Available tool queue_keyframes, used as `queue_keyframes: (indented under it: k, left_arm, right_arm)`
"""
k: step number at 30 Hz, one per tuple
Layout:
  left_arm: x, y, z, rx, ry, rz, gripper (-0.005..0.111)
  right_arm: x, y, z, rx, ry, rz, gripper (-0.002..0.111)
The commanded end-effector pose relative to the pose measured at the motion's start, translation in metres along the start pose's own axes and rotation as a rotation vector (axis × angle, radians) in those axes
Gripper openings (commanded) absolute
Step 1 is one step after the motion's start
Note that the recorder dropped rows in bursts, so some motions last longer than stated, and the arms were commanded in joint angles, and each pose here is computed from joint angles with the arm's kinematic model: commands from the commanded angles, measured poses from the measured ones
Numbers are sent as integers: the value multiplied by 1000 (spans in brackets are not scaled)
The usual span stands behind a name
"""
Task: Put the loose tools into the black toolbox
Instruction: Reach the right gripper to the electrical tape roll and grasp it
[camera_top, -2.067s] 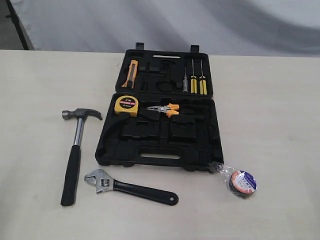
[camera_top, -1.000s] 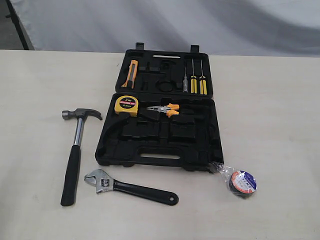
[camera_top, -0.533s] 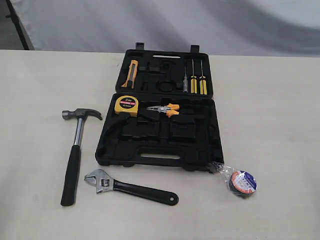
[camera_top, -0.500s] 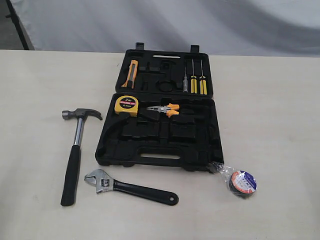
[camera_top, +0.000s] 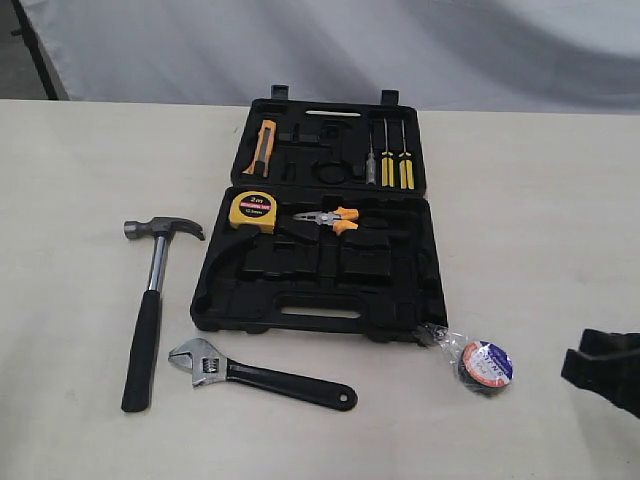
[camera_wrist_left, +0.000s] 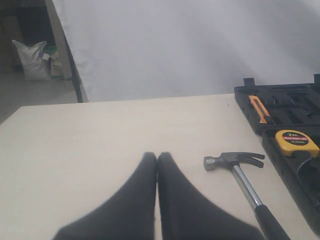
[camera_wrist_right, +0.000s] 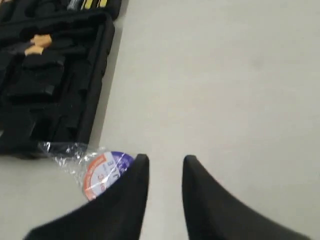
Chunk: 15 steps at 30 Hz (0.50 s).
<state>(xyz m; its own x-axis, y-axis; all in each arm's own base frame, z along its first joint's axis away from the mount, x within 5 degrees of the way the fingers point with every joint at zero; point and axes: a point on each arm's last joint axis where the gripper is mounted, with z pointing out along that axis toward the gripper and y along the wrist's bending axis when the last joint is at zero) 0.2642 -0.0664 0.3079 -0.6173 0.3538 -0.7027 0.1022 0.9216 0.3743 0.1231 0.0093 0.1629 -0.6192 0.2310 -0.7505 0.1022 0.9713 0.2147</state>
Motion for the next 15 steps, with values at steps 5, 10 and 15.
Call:
queue_keyframes:
  k: [5,10,15]
  left_arm:
    - [2,0,-1,14,-7,-22,1]
    - [2,0,-1,14,-7,-22,1]
    - [2,0,-1,14,-7,-22,1]
  right_arm:
    - [2,49,50,-115,243,-223,69]
    - [-1,54,84,-80,218,-352,90]
    - [3,55,93,-73,262,-387,90]
